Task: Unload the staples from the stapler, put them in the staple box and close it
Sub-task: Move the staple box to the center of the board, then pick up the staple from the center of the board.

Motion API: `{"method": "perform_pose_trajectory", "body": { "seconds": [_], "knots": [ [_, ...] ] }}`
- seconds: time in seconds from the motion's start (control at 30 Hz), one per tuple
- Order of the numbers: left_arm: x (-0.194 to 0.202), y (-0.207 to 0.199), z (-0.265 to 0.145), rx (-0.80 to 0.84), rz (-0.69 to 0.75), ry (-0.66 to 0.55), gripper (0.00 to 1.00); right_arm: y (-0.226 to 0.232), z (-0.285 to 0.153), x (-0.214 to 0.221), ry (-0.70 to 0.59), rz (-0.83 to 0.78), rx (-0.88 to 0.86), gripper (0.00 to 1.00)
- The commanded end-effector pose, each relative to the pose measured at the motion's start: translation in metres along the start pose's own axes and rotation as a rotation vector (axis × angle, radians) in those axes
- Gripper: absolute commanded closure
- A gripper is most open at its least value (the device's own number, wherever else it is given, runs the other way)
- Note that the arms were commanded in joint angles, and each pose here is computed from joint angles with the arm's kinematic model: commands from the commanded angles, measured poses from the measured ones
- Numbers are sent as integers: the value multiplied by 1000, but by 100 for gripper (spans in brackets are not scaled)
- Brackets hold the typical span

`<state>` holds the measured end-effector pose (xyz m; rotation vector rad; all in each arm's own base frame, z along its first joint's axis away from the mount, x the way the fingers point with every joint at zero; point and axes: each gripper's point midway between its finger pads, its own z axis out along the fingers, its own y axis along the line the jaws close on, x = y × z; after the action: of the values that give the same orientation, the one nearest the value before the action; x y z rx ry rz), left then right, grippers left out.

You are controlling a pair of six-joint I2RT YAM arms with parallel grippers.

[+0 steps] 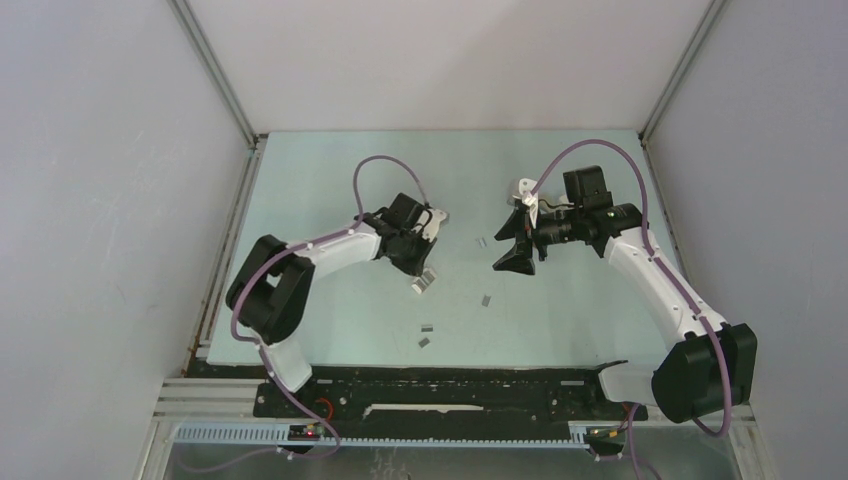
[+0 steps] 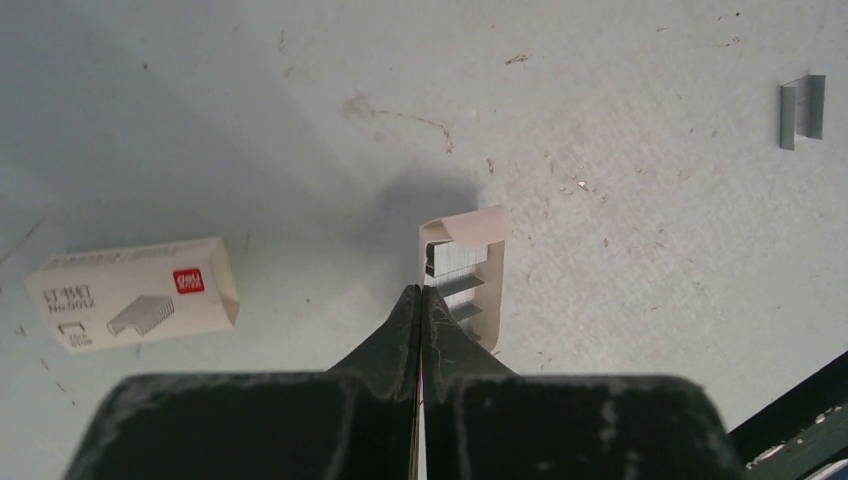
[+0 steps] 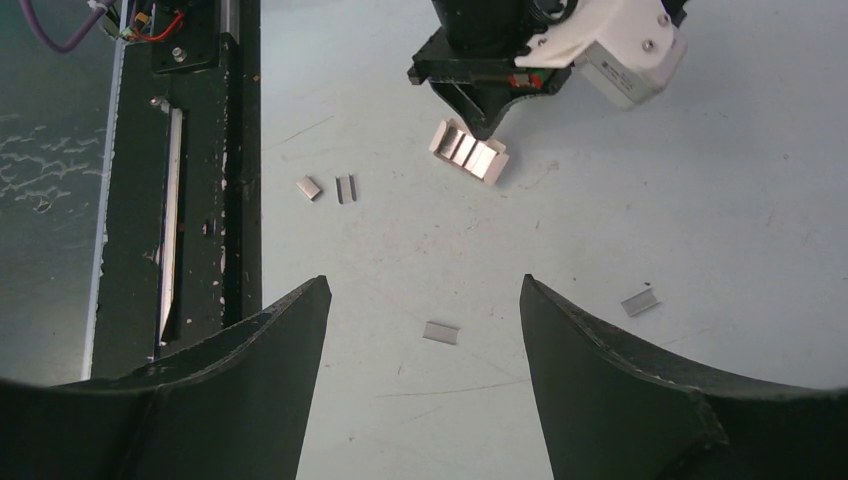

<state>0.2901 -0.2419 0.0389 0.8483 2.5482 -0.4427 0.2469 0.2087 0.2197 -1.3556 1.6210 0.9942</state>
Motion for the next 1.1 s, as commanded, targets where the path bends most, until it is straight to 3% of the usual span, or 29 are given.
{"method": "perform_pose_trajectory", "body": {
  "seconds": [0.0,0.13,0.37,0.63,0.7,0.83,1.07],
  "knots": [
    [-13,-7,1,40,118,41,99,4,-4,-7,-22,-42,-3,21],
    [-18,-7,4,36,130,44,95,5,-4,-7,-22,-40,-5,21],
    [-42,3,-16,-58,101,-65,68,4,-4,-6,-17,-44,-1,21],
    [-69,3,-90,-139,72,-365,66,16,-5,-8,-20,-86,-34,21],
    [-66,2,-104,-143,28,-448,66,20,-4,-8,-19,-99,-44,21],
    [-46,6,-117,-144,-114,-599,51,24,0,-7,-10,-114,-63,21],
    [-3,-5,-90,71,-446,-705,40,24,8,-4,12,-96,-75,22]
  ]
}}
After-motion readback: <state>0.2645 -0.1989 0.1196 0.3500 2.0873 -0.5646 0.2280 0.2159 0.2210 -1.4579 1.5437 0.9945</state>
